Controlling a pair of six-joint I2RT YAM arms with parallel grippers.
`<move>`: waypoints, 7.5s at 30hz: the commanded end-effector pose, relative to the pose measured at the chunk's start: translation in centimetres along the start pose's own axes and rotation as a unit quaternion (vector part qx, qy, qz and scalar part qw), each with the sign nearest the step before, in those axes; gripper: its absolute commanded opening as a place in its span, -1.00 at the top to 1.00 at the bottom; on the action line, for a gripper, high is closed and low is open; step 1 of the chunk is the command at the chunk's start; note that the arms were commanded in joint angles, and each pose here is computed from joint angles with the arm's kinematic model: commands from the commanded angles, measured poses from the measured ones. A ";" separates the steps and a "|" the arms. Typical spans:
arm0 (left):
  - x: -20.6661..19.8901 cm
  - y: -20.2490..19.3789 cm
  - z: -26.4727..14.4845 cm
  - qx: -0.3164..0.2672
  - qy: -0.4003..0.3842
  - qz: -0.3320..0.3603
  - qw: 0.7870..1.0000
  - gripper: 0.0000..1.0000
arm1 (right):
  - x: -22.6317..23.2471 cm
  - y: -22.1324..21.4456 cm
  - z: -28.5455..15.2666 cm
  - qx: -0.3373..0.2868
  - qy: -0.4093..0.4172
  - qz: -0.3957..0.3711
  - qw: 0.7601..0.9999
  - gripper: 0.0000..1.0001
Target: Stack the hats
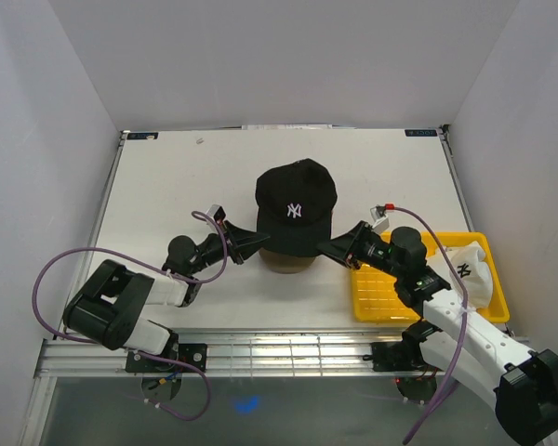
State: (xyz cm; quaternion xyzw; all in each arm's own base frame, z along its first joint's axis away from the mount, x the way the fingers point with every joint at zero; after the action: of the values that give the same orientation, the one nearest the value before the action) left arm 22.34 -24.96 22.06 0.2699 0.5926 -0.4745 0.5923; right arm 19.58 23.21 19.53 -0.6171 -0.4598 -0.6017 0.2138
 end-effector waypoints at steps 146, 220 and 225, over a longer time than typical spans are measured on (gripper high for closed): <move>2.9 2.7 -0.9 -0.104 0.171 0.114 0.973 -0.03 | -8.5 1.1 1.5 0.076 -0.249 -0.117 0.958 -0.06; 0.7 -5.3 0.6 0.095 0.208 0.248 0.942 -0.03 | -19.4 18.6 -27.4 -0.204 -0.723 0.052 0.658 -0.43; 1.0 -5.3 0.4 0.095 0.210 0.246 0.942 -0.03 | -20.0 18.0 -27.3 -0.215 -0.719 0.058 0.658 -0.40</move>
State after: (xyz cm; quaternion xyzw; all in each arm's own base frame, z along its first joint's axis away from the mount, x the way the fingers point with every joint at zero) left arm 18.24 -27.70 22.38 0.5492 0.5834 -0.2974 0.5192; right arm 22.44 -13.82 11.18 -0.9067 -0.3162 -0.0291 -0.2775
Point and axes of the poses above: each gripper's point midway between its finger pads, its own z axis out along the fingers, its own x axis along the line the jaws close on, y = z × x, the point moved 1 cm from there along -z, back along the fingers, and after that the axes turned 1 degree about -z, right-handed, at the moved point
